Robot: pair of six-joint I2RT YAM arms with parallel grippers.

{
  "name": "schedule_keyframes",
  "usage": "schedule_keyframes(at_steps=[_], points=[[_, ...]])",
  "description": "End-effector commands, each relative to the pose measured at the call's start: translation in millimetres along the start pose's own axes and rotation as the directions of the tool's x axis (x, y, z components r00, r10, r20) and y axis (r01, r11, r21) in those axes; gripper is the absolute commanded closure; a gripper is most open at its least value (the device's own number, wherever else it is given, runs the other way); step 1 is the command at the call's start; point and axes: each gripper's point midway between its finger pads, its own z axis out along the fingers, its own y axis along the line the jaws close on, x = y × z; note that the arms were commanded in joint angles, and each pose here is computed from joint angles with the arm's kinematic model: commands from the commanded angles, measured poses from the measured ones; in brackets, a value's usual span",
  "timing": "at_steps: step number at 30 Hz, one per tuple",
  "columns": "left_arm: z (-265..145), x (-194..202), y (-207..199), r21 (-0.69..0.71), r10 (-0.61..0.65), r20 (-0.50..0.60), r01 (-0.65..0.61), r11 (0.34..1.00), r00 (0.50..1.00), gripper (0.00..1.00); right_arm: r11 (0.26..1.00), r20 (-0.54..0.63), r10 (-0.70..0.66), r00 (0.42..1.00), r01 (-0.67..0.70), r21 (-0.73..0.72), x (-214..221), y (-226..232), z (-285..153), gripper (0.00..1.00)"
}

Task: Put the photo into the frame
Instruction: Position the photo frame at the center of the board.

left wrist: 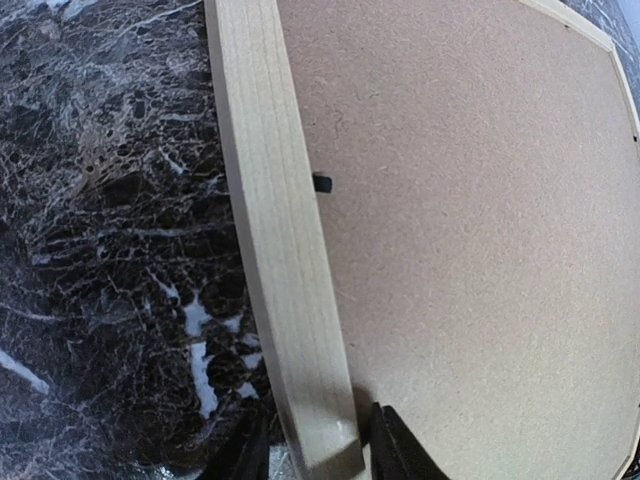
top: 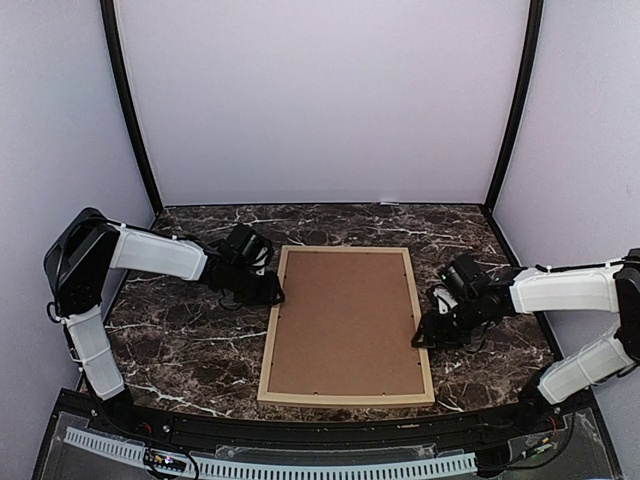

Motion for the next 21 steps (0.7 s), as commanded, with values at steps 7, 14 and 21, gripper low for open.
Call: schedule_keyframes(at_steps=[7,14,21], points=[[-13,8,6,-0.061,0.055,-0.035,-0.057,0.997,0.998,0.28,0.993,0.028,0.033,0.999,-0.036,0.112,-4,-16,4,0.7],[-50,-11,-7,-0.026,0.108,0.082,-0.106,0.994,0.991,0.07,0.99,0.055,0.024,0.998,-0.032,0.139,-27,-12,13,0.82],[-80,9,-62,0.106,0.283,0.206,-0.309,0.945,0.937,0.04,0.995,0.114,0.011,0.993,-0.023,0.097,-78,10,30,0.96]])
